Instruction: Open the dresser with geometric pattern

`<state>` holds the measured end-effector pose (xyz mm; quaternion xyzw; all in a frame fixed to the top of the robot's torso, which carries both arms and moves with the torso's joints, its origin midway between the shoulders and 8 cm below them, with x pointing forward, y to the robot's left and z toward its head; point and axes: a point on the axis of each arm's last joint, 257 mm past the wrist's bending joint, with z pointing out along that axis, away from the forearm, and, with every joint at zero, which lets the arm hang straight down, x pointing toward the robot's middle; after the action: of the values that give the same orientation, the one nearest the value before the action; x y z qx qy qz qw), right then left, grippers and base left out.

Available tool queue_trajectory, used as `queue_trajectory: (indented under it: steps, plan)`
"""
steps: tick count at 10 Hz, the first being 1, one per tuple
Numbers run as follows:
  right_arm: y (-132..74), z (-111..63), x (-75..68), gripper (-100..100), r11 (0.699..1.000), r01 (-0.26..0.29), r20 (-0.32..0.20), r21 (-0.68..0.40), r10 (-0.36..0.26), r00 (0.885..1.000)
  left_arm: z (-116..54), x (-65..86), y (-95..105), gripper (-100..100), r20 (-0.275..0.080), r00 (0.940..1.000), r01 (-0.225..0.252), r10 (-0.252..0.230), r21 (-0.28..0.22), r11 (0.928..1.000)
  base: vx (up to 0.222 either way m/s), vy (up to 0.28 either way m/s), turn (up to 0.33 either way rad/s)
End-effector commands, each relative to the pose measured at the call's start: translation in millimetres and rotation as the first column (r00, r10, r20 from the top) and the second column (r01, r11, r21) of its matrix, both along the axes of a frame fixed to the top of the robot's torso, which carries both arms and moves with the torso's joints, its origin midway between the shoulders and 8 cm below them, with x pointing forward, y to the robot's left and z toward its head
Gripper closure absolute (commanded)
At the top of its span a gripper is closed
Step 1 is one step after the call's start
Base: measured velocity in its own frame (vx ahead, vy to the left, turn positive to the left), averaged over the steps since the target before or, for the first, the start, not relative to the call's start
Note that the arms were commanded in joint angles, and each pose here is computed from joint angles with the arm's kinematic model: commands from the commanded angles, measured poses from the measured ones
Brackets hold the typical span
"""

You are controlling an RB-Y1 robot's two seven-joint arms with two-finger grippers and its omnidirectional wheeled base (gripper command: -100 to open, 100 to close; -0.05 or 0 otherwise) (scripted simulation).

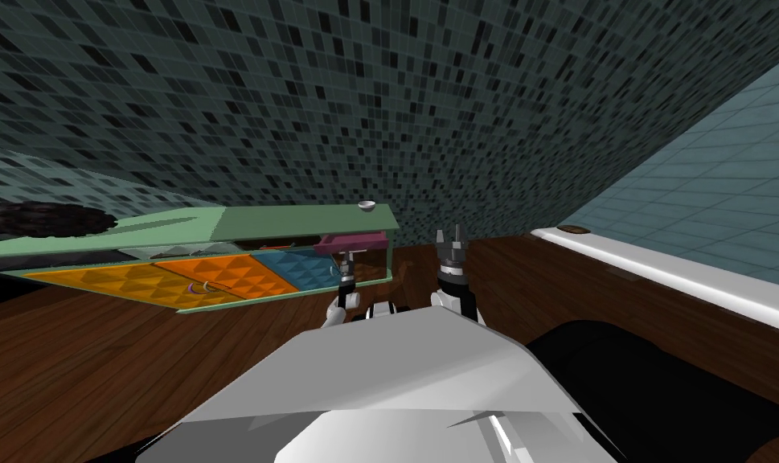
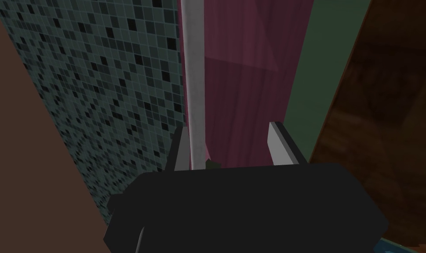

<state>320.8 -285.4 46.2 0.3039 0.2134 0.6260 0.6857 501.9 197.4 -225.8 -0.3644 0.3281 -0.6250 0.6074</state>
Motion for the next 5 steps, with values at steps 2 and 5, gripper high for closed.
queue_trajectory:
  steps: [2,5]
  plan:
    - [0.0,0.0,0.0,0,1.000,0.000,0.000,0.000,0.000,1.000,0.7,2.6,-1.9,100,-0.002,1.0000,0.003,-0.003,0.000,1.0000,-0.006,-0.003,0.008]
    - [0.0,0.0,0.0,0,1.000,0.000,0.000,0.000,0.000,1.000,19.0,29.8,-10.3,-100,-0.009,0.9998,0.017,-0.017,-0.002,0.9998,-0.065,-0.001,0.053]
